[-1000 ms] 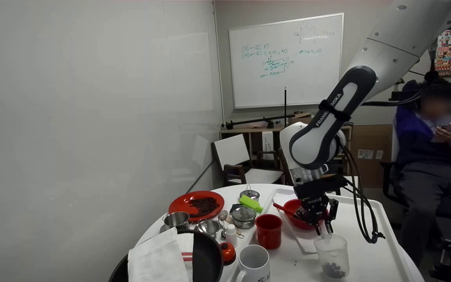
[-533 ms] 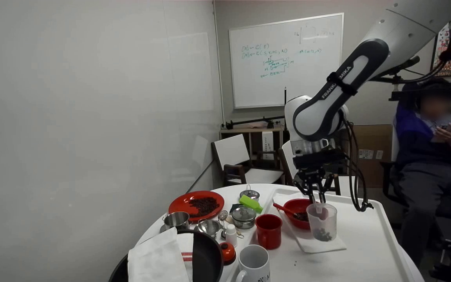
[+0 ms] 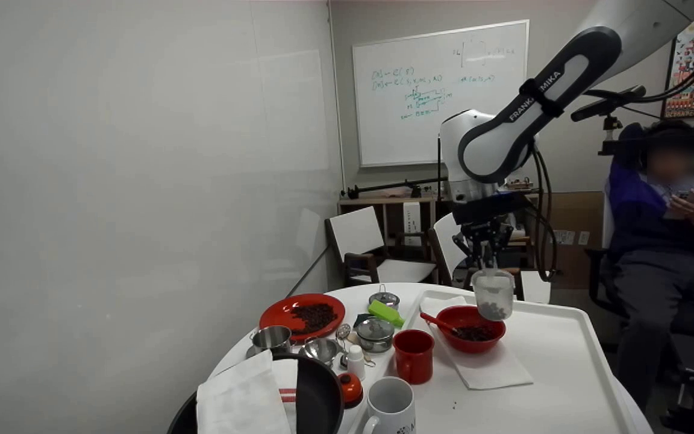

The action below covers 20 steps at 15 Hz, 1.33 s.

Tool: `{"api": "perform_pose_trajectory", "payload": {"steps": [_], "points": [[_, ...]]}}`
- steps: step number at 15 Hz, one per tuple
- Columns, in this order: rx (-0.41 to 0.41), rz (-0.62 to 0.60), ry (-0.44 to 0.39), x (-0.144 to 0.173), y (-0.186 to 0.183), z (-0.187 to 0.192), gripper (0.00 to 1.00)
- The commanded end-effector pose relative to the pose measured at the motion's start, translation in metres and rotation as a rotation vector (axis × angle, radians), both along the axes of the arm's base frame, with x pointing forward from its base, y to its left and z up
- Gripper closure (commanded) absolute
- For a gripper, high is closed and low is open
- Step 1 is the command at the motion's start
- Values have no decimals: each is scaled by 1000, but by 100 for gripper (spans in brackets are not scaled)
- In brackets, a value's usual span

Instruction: Put the object from the cup to the red bowl

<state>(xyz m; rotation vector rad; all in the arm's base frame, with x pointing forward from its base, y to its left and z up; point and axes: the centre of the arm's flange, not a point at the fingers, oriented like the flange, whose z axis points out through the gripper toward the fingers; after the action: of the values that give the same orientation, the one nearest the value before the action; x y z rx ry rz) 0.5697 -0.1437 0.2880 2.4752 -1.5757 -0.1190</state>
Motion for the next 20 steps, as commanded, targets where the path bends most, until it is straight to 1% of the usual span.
{"api": "perform_pose_trajectory", "payload": {"steps": [1, 3, 6, 9, 12, 15, 20], "points": [[-102, -41, 2, 15, -2, 14, 89], [-126, -51, -8, 22, -6, 21, 89], [-119, -88, -32, 29, -27, 43, 89], [-124, -154, -56, 33, -56, 63, 89], [-150, -226, -72, 33, -81, 72, 89], [-224, -289, -83, 36, -82, 68, 89], [-425, -327, -92, 50, -46, 53, 89]]}}
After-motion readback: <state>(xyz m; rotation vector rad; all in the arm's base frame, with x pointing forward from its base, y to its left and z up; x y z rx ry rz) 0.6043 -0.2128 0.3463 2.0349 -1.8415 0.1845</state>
